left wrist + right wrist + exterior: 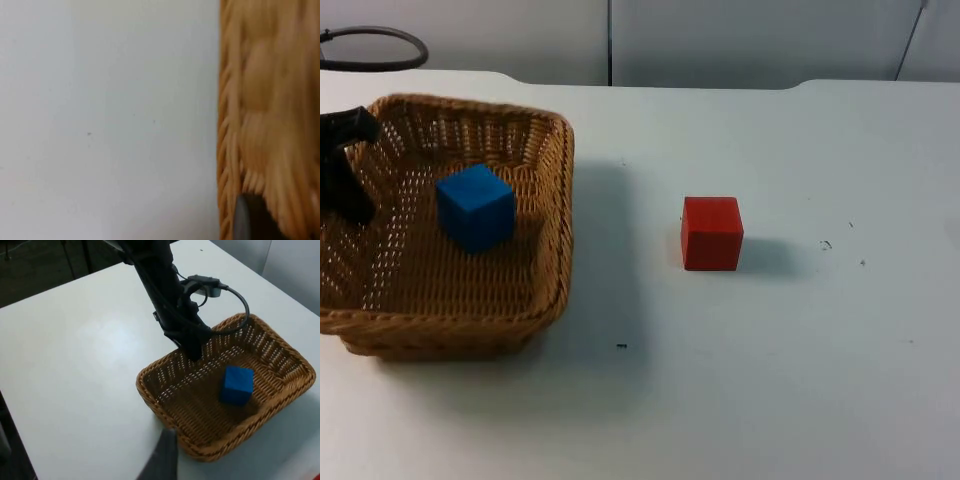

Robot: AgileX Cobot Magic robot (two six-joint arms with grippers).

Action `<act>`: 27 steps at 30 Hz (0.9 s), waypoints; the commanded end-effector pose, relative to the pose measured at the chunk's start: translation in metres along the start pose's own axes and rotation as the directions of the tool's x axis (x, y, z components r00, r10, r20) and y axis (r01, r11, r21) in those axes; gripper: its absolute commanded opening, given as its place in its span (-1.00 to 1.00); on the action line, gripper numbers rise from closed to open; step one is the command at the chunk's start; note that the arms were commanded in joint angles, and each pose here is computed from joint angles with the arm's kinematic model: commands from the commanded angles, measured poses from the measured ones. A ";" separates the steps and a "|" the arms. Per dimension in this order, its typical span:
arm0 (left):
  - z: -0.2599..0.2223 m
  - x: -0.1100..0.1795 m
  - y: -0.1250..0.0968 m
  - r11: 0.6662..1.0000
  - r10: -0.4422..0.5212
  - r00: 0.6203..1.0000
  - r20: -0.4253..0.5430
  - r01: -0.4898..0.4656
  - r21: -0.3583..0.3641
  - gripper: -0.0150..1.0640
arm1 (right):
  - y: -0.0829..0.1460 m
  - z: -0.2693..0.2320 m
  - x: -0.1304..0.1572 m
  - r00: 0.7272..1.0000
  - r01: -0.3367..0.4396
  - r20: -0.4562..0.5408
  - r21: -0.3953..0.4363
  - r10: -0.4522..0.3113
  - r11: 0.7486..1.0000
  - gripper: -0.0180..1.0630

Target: Pick up the basket with the left hand and place the blue cube into the basket with the right hand.

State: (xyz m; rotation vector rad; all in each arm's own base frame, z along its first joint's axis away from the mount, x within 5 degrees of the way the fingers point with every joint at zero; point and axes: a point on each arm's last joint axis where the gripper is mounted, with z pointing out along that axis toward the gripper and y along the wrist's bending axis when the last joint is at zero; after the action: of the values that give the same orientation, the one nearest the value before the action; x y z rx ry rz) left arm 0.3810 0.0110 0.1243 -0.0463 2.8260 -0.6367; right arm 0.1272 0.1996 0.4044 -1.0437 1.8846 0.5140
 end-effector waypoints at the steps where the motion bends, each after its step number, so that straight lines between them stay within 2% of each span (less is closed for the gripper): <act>1: -0.001 -0.004 -0.003 1.000 0.007 1.000 0.021 -0.007 0.002 -0.40 | 0.000 -0.003 0.000 1.000 0.001 0.011 0.002 -0.001 1.000 0.48; 4: -0.001 -0.004 -0.002 1.000 0.007 1.000 0.024 -0.007 0.000 -0.12 | 0.000 -0.007 0.000 1.000 0.000 0.021 0.002 0.000 1.000 0.48; 9: -0.001 -0.004 -0.002 1.000 0.010 1.000 0.022 -0.010 -0.003 0.08 | 0.000 -0.009 -0.001 1.000 0.000 0.026 0.002 0.000 1.000 0.48; 14: -0.015 -0.004 -0.003 0.997 0.069 0.997 0.024 -0.068 -0.041 0.12 | -0.002 -0.009 0.001 1.000 0.016 0.012 0.016 -0.017 1.000 0.48; 17: -0.025 -0.006 -0.005 0.997 0.061 0.997 0.047 -0.058 -0.051 0.12 | -0.002 -0.009 0.001 1.000 0.022 0.004 0.021 -0.023 1.000 0.48; 25: -0.094 -0.008 -0.038 0.990 0.131 0.971 0.202 -0.118 -0.077 0.12 | -0.005 -0.010 0.001 0.999 0.047 0.003 0.052 -0.047 0.998 0.48; 27: -0.128 -0.002 -0.056 0.984 0.177 0.947 0.270 -0.160 -0.084 0.12 | -0.009 -0.012 0.001 0.999 0.049 0.010 0.089 -0.050 0.995 0.48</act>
State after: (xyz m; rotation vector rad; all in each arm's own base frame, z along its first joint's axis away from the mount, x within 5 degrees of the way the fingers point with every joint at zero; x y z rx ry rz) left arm 0.3582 0.0153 0.2403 0.0728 2.5823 -0.4681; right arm 0.1288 0.1884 0.4089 -1.0325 1.8618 0.4103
